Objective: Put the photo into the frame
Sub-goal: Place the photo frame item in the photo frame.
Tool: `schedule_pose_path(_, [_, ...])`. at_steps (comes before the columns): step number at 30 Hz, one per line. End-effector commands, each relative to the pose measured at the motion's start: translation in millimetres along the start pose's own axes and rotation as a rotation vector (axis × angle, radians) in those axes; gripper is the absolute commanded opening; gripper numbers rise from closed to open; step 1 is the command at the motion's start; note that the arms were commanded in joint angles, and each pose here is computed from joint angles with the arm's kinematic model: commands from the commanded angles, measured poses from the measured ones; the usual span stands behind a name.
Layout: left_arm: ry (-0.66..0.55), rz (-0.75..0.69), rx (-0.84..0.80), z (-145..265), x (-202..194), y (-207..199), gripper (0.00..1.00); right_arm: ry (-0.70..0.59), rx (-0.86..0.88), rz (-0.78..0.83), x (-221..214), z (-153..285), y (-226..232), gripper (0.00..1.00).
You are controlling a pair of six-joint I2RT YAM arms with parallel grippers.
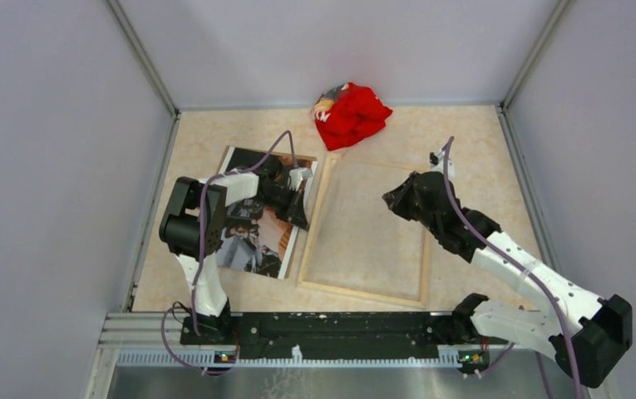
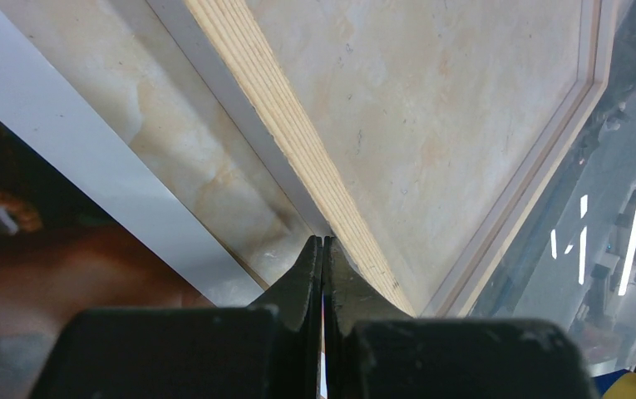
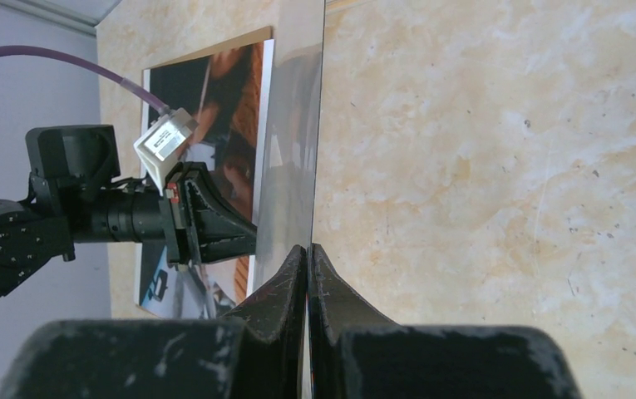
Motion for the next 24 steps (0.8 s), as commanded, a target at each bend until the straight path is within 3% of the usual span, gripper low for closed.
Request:
schedule_pose_path(1, [-0.043, -0.053, -0.017, 11, 14, -10, 0.00, -0.084, -0.009, 0.015, 13, 6, -1, 0.00])
schedule_pose_path(16, [-0.041, -0.053, -0.016, 11, 15, -11, 0.00, -0.038, -0.042, 0.052, 16, -3, -28, 0.00])
schedule_pose_path(24, [-0.042, -0.050, -0.017, 11, 14, -10, 0.00, -0.022, -0.006, 0.089, 18, -3, -19, 0.00])
Point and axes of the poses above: each gripper's point midway between its finger pads, its own z axis back along the fingers, its own y axis along the line the jaws close on, x = y × z, the point moved 6 cm from there along z, back along the fingers, and after that the axes turned 11 degrees about -z, right-handed, at the moved point
